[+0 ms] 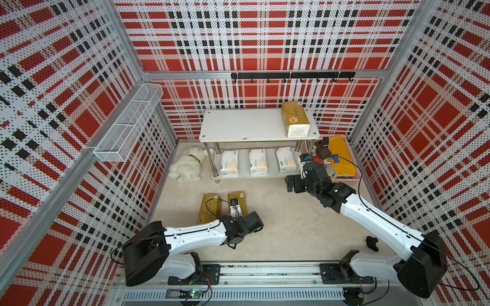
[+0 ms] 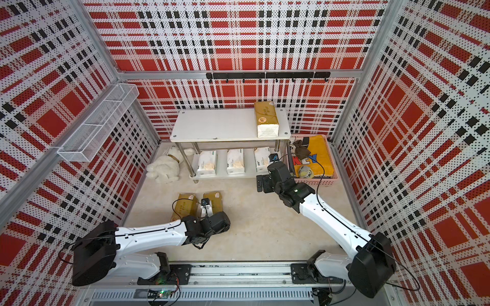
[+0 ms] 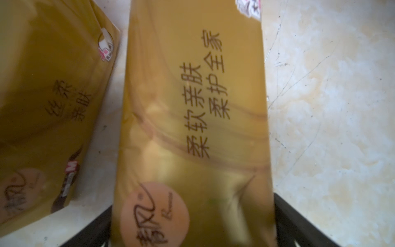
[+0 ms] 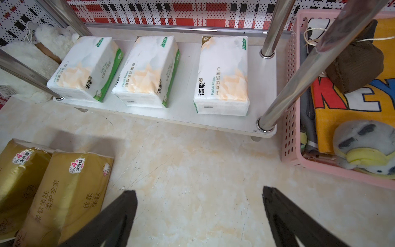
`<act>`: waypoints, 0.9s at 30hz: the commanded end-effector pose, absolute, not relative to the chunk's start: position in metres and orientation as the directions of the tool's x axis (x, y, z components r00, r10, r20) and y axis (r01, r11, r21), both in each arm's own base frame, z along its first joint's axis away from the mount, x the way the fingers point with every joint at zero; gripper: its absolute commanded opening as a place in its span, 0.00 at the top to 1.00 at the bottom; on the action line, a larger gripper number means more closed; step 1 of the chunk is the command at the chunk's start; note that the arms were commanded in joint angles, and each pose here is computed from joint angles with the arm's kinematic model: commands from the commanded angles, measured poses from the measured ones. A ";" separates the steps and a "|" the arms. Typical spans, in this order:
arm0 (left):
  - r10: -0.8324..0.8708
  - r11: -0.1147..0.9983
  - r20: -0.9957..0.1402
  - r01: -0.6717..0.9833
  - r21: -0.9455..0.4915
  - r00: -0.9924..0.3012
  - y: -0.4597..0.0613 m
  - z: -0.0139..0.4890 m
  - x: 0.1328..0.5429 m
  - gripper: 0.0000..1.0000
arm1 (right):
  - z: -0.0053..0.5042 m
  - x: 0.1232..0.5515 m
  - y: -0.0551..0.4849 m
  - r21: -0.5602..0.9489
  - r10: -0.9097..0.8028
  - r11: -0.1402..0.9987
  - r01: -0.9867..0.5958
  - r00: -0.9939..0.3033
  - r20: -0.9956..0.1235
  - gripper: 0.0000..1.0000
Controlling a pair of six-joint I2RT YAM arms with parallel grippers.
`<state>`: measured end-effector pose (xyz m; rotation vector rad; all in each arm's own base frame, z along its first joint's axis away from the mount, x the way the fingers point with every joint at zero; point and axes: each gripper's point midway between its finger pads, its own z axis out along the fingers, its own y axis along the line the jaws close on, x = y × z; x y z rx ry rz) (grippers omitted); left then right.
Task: Place the tissue boxes on the shelf by color
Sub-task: Pick up the box of tissues from the center of the board.
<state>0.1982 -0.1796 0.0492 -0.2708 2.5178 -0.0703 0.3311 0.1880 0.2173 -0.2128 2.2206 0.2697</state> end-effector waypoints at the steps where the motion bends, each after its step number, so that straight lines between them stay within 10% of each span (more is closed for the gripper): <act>1: -0.237 0.970 -0.575 -0.222 -0.097 -0.783 -0.170 0.043 0.195 0.01 | 0.233 0.336 0.197 0.128 -0.053 0.954 -0.270 -0.576 -0.816 0.00; 27: -0.215 0.972 -0.650 -0.223 -0.072 -0.728 -0.160 0.039 0.202 0.01 | 0.227 0.334 0.195 0.127 -0.055 0.955 -0.269 -0.581 -0.812 0.00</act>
